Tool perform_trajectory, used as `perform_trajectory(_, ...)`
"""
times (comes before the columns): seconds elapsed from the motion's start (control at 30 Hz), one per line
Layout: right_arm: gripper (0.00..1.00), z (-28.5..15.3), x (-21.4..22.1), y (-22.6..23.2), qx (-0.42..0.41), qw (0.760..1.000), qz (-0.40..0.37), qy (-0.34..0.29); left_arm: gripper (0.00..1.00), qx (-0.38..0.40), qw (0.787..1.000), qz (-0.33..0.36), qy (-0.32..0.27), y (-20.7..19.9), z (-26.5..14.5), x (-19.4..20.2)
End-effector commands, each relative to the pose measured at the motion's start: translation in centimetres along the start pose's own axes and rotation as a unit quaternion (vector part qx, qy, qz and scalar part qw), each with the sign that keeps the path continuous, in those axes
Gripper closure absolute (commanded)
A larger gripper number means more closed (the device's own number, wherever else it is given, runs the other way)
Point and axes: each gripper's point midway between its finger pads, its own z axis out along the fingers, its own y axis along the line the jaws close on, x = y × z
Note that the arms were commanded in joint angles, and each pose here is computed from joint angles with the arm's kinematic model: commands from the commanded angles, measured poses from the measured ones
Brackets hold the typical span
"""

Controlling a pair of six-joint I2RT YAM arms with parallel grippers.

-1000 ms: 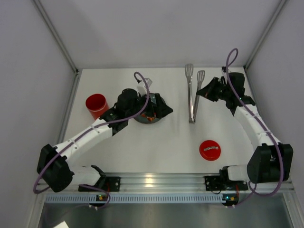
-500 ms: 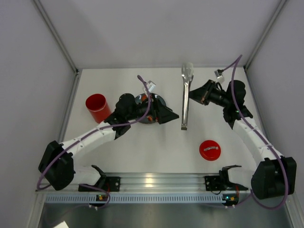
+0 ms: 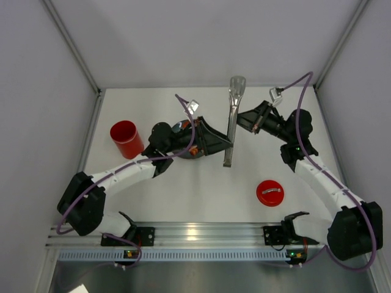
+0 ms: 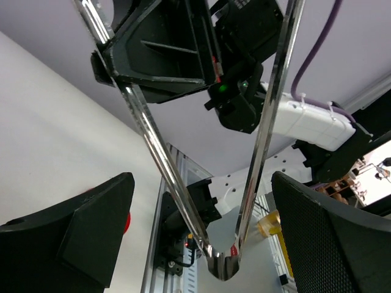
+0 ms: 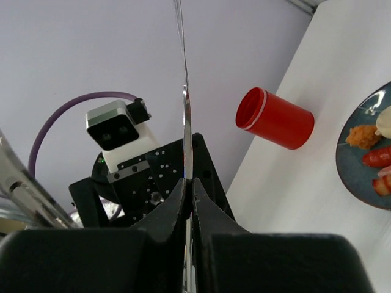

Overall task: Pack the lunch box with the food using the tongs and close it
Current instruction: Pick up the clamp at the center of the board.

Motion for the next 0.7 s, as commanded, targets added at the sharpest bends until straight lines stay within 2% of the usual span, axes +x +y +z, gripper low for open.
perform_trajectory(0.0,1.00,0.0,-1.8,3.1,-0.054,0.996,-0.026,-0.060,0.01,0.070,0.996,0.032,-0.042,-3.4,0.0,-2.0)
perform_trajectory(0.07,1.00,0.1,-2.4,3.3,-0.057,0.994,-0.027,-0.089,0.01,0.077,0.995,0.022,-0.058,-3.7,0.1,-2.4)
perform_trajectory(0.2,1.00,0.9,-2.3,3.6,-0.068,0.992,-0.018,-0.101,0.01,0.087,0.993,0.018,-0.075,-4.0,0.2,-3.0)
perform_trajectory(0.43,1.00,0.7,-3.2,4.4,-0.101,0.982,-0.008,-0.158,0.02,0.088,0.991,0.015,-0.099,-4.3,0.2,-3.5)
perform_trajectory(0.67,1.00,0.5,-3.0,4.7,-0.116,0.978,-0.008,-0.176,0.07,0.085,0.988,0.019,-0.127,-4.7,-0.3,-4.4)
